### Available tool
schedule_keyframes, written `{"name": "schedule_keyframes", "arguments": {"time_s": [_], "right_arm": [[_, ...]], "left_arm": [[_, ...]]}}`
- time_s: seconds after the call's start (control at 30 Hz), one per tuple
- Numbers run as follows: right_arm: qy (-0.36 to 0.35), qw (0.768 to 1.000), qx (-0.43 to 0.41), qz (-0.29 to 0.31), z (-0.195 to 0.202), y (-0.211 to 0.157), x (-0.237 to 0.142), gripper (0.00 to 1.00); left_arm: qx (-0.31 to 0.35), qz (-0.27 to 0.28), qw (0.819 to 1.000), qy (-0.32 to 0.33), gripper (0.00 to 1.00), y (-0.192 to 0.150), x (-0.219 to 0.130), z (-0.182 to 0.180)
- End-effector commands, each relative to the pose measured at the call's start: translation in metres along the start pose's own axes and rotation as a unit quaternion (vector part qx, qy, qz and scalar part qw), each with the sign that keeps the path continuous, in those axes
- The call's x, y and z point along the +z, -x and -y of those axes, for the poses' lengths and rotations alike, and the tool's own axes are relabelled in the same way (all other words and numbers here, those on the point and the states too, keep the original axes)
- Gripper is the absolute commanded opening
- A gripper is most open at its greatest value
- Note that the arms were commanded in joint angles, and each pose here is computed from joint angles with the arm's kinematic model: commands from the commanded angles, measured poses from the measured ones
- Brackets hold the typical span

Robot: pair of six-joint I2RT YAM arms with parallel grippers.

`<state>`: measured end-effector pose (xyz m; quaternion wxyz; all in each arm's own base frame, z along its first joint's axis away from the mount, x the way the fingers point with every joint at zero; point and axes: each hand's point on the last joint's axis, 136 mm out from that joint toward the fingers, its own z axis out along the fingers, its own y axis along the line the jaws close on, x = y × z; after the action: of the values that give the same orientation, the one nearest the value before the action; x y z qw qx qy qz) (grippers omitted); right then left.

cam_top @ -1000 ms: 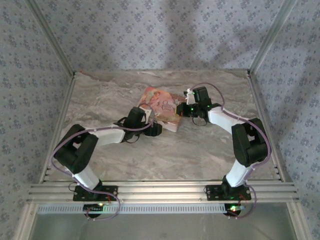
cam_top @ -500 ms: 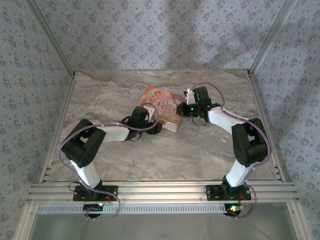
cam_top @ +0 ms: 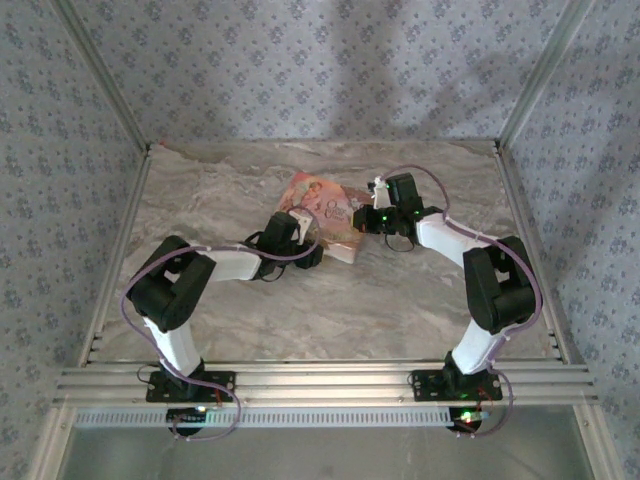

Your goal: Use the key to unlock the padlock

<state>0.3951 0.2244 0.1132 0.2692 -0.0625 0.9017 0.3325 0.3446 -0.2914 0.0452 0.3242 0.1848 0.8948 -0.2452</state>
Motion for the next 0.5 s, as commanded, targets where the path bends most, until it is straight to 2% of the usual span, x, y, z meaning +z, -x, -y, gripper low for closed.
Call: {"name": "schedule_keyframes", "arguments": {"time_s": [0.0, 0.47], "right_arm": [[-0.032, 0.998, 0.02, -0.042, 0.0174, -0.0277, 0.0076, 0.0], [-0.033, 0.998, 0.019, -0.042, 0.0157, -0.0281, 0.0075, 0.0]], "left_arm": [[0.015, 0.026, 0.999, -0.031, 0.47, 0.0212, -0.0002, 0.02], [0.011, 0.02, 0.999, -0.025, 0.37, 0.0207, 0.0033, 0.0192]]}}
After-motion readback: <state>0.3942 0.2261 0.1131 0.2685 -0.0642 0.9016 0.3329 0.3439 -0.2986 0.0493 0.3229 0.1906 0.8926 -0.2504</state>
